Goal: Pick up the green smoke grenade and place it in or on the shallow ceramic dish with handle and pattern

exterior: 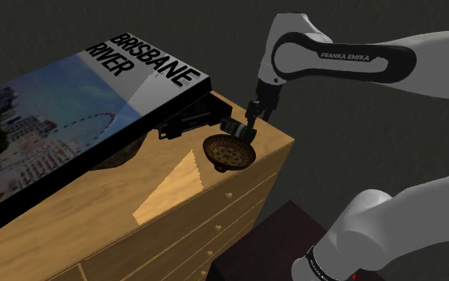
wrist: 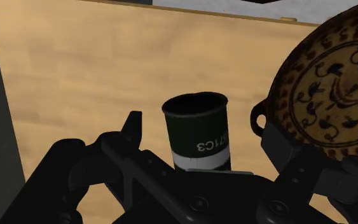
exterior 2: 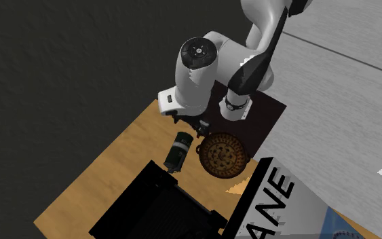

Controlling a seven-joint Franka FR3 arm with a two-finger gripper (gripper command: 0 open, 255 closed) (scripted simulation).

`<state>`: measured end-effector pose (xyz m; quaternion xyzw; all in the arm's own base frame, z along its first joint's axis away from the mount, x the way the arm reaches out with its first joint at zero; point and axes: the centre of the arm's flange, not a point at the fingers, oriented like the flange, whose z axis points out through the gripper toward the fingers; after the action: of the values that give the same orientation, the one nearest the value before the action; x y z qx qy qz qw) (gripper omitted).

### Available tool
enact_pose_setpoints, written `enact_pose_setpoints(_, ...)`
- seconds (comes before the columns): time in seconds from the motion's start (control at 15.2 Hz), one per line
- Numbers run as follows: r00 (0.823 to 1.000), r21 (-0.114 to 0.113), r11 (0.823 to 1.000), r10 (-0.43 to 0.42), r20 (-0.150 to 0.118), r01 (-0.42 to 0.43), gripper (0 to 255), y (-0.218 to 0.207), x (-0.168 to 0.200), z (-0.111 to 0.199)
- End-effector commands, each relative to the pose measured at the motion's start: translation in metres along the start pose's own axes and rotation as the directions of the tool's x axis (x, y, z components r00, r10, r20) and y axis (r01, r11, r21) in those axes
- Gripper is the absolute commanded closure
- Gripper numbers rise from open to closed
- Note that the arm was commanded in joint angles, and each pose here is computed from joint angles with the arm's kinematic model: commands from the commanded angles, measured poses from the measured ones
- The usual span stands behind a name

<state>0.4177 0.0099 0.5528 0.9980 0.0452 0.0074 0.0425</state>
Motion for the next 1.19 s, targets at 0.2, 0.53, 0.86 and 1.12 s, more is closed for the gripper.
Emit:
enact_pose_setpoints(0.2, 0.992, -0.028, 0.993, -0.115, -0.045, 0.114, 0, -0.018, 0.061, 0.022)
enact_pose_setpoints(0.53, 0.992, -0.029, 0.993, -0.119, -0.047, 0.118, 0, -0.018, 0.064, 0.044)
enact_pose_setpoints(0.86, 0.992, -0.029, 0.993, -0.119, -0.047, 0.118, 0, -0.017, 0.065, 0.063)
enact_pose_setpoints(1.12, 0.992, -0.029, 0.993, -0.119, -0.047, 0.118, 0, -0.017, 0.065, 0.063)
